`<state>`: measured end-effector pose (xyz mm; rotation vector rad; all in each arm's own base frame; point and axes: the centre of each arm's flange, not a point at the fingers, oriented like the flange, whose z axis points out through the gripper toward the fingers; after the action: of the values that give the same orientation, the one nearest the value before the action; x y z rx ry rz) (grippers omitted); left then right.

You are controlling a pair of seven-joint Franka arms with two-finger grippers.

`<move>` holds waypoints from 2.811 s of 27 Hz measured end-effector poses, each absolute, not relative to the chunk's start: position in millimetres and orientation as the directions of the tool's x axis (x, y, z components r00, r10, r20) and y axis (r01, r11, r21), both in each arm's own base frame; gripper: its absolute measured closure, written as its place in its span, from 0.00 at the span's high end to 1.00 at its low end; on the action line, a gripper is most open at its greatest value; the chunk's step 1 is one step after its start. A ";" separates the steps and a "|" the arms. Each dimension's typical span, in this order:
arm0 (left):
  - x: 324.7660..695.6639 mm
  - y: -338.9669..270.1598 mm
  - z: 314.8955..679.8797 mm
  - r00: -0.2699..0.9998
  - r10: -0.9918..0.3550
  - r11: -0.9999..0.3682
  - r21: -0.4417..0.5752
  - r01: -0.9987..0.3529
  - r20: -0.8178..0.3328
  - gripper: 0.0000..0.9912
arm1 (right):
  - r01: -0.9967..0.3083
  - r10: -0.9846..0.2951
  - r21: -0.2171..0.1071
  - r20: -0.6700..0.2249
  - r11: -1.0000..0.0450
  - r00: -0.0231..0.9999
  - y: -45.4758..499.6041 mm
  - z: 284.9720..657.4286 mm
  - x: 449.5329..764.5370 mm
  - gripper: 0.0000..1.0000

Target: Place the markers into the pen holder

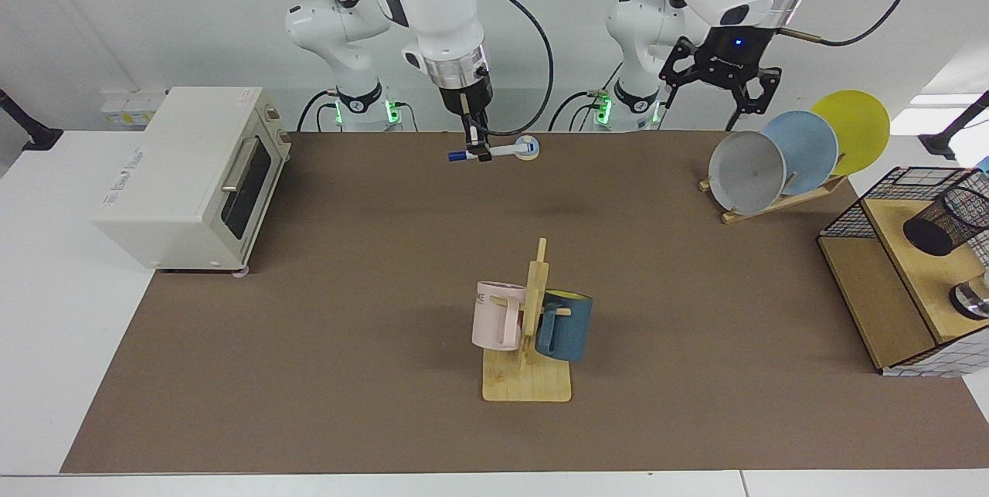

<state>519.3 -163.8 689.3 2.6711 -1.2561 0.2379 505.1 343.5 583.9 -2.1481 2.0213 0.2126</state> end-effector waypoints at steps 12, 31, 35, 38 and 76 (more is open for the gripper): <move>515.8 -203.5 665.5 0.354 -0.898 -0.359 0.029 -0.933 0.263 0.98 | -0.989 -0.957 -0.084 -0.253 -0.122 0.140 378.5 588.4 486.4 0.16; 481.8 -276.3 611.3 0.261 -0.939 -0.246 0.096 -0.965 0.223 0.87 | -0.973 -0.953 -0.119 -0.211 -0.198 0.219 389.9 588.3 477.6 0.16; 475.3 -288.4 602.1 0.252 -0.943 -0.234 0.105 -0.967 0.218 0.87 | -0.973 -0.953 -0.120 -0.209 -0.198 0.219 389.7 588.3 477.8 0.16; 474.7 -290.4 599.9 0.252 -0.942 -0.234 0.105 -0.966 0.220 0.86 | -0.973 -0.953 -0.120 -0.208 -0.197 0.219 389.0 588.1 478.3 0.16; 478.4 -290.0 599.0 0.274 -0.927 -0.254 0.109 -0.961 0.256 0.31 | -0.968 -0.946 -0.180 -0.244 -0.172 0.214 391.0 593.9 486.2 0.16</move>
<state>478.4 -290.0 599.0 2.3017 -1.7470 0.2031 486.2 391.0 593.9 -2.1982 1.7996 0.1081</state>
